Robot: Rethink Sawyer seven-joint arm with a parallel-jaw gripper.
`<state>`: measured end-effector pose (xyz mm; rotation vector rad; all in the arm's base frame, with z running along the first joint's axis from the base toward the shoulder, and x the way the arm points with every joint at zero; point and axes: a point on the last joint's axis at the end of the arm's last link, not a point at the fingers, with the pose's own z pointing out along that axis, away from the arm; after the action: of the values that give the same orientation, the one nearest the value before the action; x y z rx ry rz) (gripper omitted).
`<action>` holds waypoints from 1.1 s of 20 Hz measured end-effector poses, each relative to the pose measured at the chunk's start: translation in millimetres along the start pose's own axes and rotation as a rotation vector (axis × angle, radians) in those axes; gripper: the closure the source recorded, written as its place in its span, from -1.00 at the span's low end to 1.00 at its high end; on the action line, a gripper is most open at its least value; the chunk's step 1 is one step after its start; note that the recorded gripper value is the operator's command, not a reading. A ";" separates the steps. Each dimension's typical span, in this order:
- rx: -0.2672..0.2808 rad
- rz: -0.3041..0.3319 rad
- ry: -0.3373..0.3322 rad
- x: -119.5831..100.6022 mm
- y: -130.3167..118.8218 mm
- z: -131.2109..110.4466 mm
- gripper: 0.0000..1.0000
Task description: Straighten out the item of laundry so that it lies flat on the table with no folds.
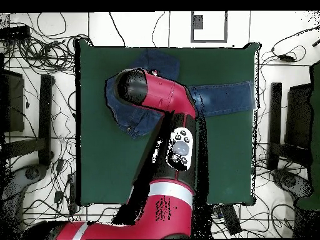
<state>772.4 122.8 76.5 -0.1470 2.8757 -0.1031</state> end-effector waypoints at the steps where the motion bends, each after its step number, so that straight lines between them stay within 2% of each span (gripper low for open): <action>1: 0.000 0.000 -0.001 -0.1 0.0 0.0 -1.00; 22: 0.006 -0.002 -0.015 -1.9 -0.8 0.2 -1.00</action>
<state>774.3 122.2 76.9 -0.1481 2.8596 -0.1109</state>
